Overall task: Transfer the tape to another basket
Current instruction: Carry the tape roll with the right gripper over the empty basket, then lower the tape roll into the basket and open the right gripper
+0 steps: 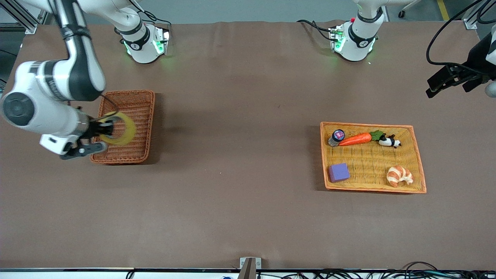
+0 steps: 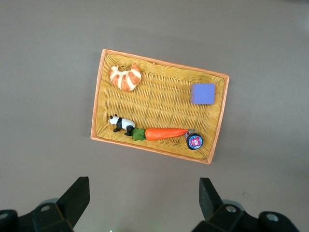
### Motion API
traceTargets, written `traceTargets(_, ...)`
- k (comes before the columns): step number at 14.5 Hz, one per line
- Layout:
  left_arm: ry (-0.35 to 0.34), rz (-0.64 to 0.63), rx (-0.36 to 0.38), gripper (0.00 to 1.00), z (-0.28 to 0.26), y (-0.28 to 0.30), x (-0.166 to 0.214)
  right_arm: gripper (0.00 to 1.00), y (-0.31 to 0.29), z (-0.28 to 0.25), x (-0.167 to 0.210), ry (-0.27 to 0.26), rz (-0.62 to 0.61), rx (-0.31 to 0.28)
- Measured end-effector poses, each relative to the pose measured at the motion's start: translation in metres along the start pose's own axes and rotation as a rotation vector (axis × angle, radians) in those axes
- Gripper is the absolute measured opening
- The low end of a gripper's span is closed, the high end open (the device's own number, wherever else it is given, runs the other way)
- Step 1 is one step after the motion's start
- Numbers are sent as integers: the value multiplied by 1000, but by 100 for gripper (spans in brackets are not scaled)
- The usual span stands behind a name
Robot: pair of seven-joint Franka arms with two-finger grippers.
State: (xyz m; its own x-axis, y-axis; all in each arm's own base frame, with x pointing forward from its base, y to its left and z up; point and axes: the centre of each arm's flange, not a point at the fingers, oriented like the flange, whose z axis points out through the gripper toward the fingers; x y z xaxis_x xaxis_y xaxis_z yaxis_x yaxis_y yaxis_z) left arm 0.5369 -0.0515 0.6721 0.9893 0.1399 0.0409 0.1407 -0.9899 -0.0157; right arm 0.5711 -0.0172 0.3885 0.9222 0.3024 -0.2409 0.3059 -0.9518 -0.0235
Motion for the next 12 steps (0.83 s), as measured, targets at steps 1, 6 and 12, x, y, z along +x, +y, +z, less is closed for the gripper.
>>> traceTargets(1, -1, 0, 0, 100, 0, 0, 0, 21, 21, 13, -10, -3, -18, 4)
traceTargets(6, -4, -3, 1, 100, 2, -2, 1, 21, 49, 101, -40, 56, -66, -21)
traceTargets(12, -4, -14, 1, 100, 2, -8, 2, 21, 28, 164, -58, 141, -66, -53)
